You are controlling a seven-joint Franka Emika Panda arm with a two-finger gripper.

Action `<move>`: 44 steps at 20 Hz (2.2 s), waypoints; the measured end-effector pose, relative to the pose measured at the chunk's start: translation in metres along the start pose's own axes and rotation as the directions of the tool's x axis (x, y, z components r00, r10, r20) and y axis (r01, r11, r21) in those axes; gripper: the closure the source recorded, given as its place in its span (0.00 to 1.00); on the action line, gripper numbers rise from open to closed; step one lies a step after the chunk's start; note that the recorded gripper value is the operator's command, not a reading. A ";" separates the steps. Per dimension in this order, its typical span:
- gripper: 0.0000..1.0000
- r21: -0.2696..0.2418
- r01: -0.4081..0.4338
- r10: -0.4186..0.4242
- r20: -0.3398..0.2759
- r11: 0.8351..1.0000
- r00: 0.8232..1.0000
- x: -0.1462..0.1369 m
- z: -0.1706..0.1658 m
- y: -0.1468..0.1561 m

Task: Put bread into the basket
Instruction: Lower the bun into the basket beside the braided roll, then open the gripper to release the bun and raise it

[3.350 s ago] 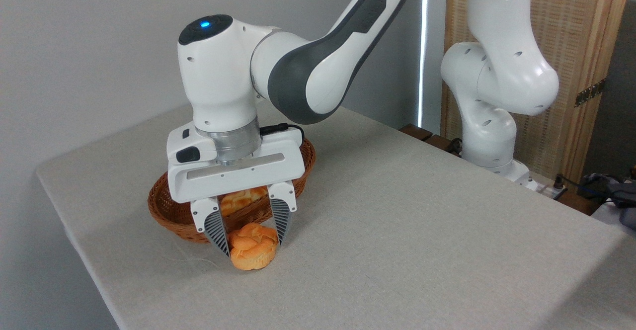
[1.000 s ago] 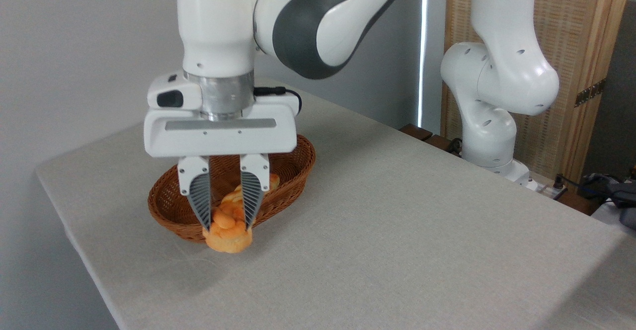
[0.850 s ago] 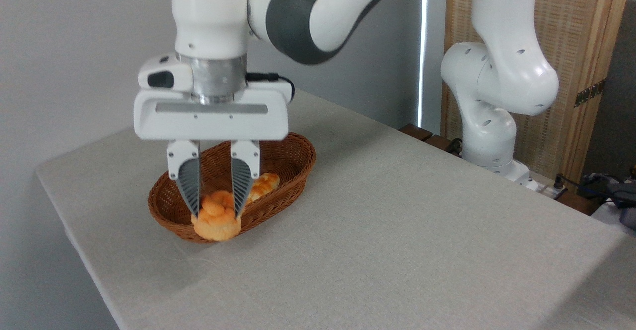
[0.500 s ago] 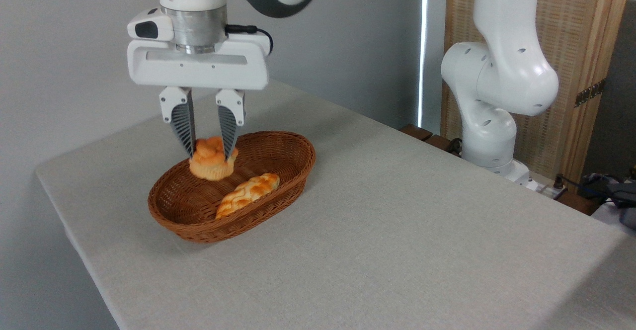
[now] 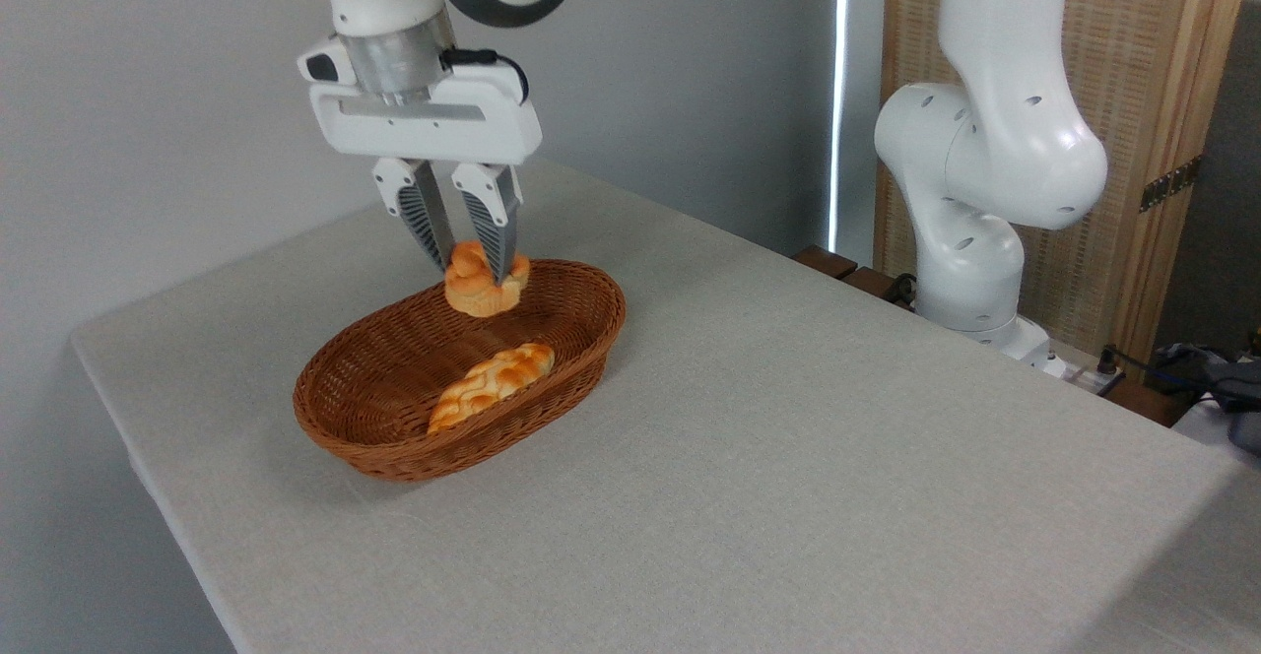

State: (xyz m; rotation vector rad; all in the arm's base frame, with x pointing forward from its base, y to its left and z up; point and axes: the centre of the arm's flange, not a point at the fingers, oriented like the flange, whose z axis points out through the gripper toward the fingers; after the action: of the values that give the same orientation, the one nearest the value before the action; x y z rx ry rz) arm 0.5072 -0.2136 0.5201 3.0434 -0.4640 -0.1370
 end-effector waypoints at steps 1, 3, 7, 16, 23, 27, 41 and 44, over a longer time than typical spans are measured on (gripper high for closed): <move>0.34 0.016 -0.022 0.022 0.013 1.000 1.000 -0.001 0.007 -0.001; 0.28 0.053 -0.054 0.052 0.034 0.997 0.998 -0.003 0.017 -0.001; 0.20 0.070 -0.070 0.066 0.046 0.995 0.997 -0.004 0.022 0.003; 0.00 0.108 -0.078 0.072 0.054 0.991 0.996 -0.005 0.025 -0.001; 0.00 0.109 -0.063 0.058 0.047 0.992 0.997 -0.004 0.022 -0.009; 0.00 0.204 -0.062 0.061 0.011 0.977 0.998 -0.003 0.002 -0.026; 0.00 0.163 -0.318 0.327 -0.032 0.934 0.944 -0.006 -0.067 -0.137; 0.00 0.140 -0.363 0.367 -0.002 0.921 0.930 -0.010 -0.071 -0.137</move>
State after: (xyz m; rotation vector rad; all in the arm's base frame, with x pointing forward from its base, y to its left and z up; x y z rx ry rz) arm 0.5445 -0.0769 0.5816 3.0142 -1.0685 -0.0443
